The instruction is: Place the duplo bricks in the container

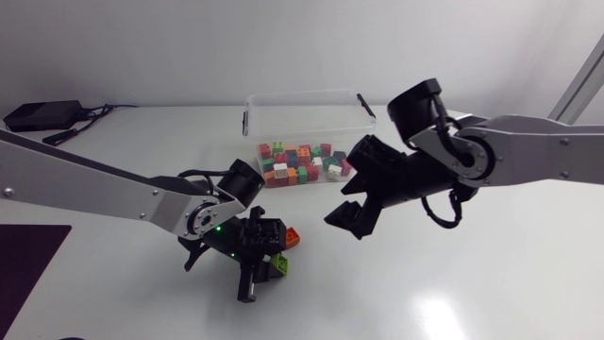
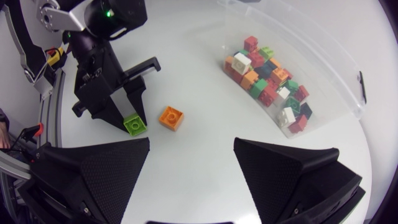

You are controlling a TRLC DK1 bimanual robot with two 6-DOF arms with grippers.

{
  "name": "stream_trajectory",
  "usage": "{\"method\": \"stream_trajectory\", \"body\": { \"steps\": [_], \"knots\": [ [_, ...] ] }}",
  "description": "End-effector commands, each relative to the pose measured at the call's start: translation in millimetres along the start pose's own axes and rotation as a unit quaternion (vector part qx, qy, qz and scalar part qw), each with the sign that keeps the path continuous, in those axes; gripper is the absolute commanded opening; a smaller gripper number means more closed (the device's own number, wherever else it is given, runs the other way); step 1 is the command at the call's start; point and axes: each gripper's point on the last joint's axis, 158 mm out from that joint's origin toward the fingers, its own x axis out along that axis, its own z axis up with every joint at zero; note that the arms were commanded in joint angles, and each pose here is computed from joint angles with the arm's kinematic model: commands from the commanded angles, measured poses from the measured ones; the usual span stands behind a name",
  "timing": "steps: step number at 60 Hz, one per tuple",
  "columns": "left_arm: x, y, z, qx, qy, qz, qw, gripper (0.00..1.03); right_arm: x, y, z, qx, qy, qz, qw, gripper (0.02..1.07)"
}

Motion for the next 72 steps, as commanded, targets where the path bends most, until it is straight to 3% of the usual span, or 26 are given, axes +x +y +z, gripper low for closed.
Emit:
{"method": "stream_trajectory", "body": {
  "steps": [1, 10, 30, 45, 58, 72],
  "knots": [
    [2.1, -14.3, -10.3, 0.000, 0.008, -0.023, 1.000, 0.34, 21.1, 9.0, -19.8, 0.011, 0.036, 0.010, 0.999, 1.00],
    [-25.8, -13.3, -14.0, -0.017, 0.005, -0.016, 1.000, 0.34, 49.2, 14.2, -32.2, 0.027, 0.081, 0.010, 0.996, 1.00],
    [-120.0, 30.2, -15.5, -0.056, -0.034, 0.096, 0.993, 0.34, 87.8, 19.4, -6.9, 0.095, 0.126, 0.003, 0.988, 0.96],
    [-169.6, 67.9, -10.6, -0.098, -0.067, 0.171, 0.978, 0.34, 116.9, 26.7, 2.8, 0.113, 0.163, -0.019, 0.980, 0.96],
    [-215.7, 100.7, 7.1, -0.119, -0.120, 0.245, 0.955, 0.34, 132.8, 30.8, -7.0, 0.118, 0.201, -0.027, 0.972, 0.92],
    [-248.5, 137.3, 24.4, -0.143, -0.171, 0.301, 0.927, 0.34, 141.0, 31.5, -18.2, 0.120, 0.218, -0.025, 0.968, 0.66]
  ]
}}
